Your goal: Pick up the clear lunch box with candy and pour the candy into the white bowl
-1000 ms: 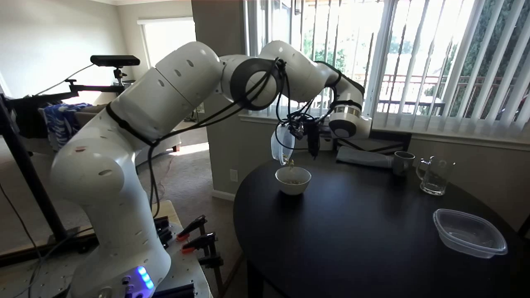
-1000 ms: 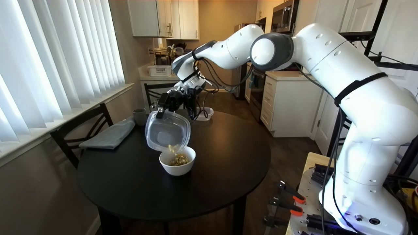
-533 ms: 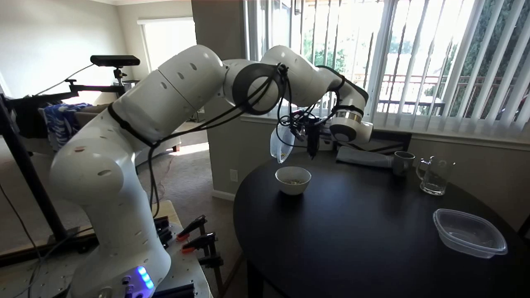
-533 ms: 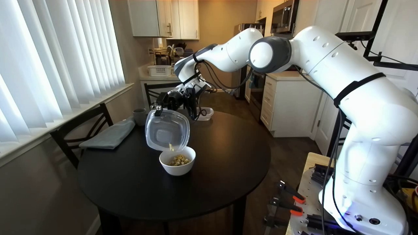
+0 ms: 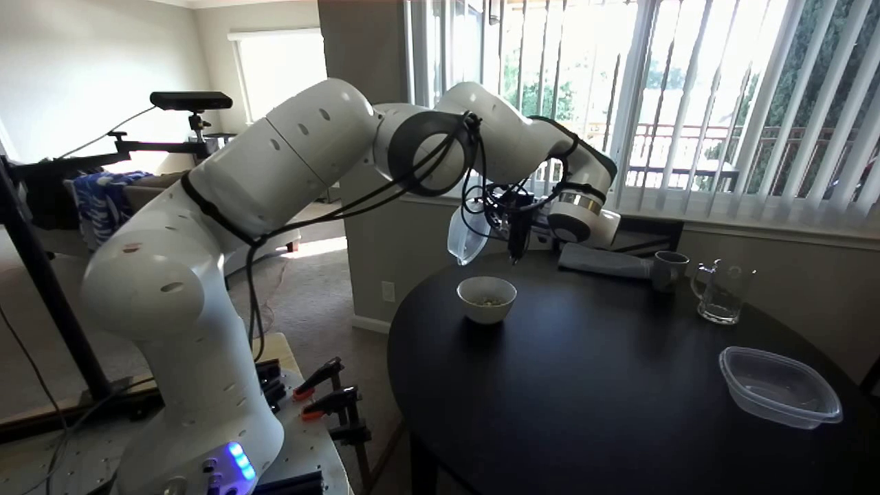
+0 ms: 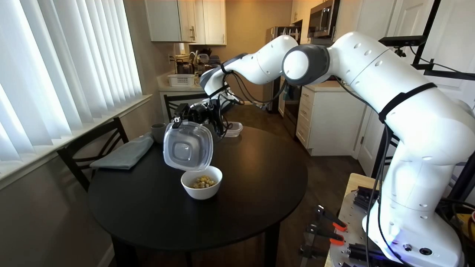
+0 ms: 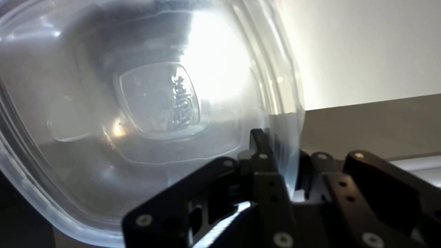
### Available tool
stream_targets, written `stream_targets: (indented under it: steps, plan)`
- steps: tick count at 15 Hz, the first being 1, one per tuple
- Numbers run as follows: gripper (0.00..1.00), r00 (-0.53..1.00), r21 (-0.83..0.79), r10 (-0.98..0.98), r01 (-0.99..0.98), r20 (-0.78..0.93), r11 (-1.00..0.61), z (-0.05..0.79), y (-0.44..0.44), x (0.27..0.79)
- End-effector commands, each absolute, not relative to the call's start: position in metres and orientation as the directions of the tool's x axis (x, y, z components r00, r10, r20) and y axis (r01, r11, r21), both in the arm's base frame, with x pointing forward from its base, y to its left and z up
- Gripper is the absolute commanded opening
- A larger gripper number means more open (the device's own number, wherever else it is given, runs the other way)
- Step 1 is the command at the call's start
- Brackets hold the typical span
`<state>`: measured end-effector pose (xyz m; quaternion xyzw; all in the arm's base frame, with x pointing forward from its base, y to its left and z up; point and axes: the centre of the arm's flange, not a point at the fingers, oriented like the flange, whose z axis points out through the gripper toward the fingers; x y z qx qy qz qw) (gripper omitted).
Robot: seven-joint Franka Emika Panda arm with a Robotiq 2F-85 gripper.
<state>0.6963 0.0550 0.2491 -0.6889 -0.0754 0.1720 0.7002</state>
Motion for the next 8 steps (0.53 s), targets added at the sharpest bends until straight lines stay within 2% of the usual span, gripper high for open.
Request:
stream_targets:
  steps: [1,8]
  plan:
    - [0.04,0.926,-0.980,0.336,-0.196,-0.173,0.036,0.2547,0.0494,0.7039]
    - [0.04,0.932,-0.971,0.305,-0.228,-0.195,0.075,0.2620,0.0451,0.7054]
